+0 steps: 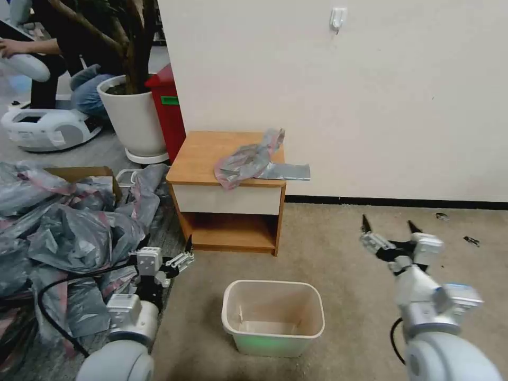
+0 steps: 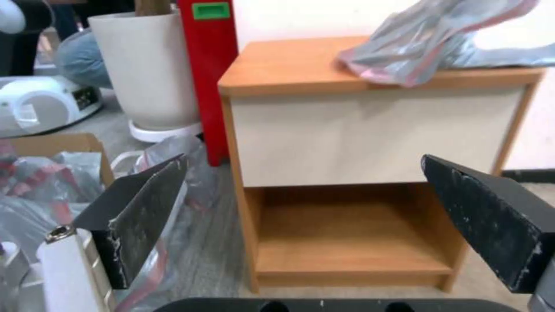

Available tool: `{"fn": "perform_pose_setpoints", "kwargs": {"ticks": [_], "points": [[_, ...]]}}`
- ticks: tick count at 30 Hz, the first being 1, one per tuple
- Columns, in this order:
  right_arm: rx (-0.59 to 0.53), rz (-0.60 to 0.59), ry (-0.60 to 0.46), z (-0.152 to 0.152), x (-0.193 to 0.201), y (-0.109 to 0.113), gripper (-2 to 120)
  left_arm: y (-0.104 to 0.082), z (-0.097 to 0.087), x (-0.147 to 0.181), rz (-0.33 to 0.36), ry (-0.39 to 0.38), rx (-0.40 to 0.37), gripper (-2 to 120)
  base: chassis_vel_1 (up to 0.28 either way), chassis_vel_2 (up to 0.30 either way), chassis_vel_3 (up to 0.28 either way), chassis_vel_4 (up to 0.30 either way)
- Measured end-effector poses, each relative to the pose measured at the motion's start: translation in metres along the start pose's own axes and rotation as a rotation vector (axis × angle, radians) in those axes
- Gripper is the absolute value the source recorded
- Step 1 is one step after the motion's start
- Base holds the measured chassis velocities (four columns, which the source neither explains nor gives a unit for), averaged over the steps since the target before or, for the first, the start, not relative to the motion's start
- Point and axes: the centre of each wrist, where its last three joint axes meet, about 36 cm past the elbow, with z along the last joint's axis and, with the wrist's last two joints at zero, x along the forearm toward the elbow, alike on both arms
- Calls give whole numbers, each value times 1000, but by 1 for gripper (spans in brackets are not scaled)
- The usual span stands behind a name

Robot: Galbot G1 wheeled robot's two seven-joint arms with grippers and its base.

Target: Pick up the garbage bag from the table and place it over the trash can.

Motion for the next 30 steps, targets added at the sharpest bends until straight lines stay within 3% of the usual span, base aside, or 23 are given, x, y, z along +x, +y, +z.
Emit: {"fn": "perform_pose_setpoints", "kwargs": {"ticks": [4,5,11,18,30], "points": [[-2,0,1,-3,1,0,100,-2,-20,14,19,19,2,100,0,0,0,0],[-2,0,1,-3,2,0,100,-1,-23,19,28,65,0,100,0,0,0,0],[-35,-8,12,-1,1,0,100,-1,-22,21,32,100,-1,100,0,0,0,0],[-270,-76,132,44,-12,5,100,9,-17,27,22,108,11,100,0,0,0,0],[-306,-95,96,51,-30,11,100,11,-16,27,18,93,14,100,0,0,0,0]]}}
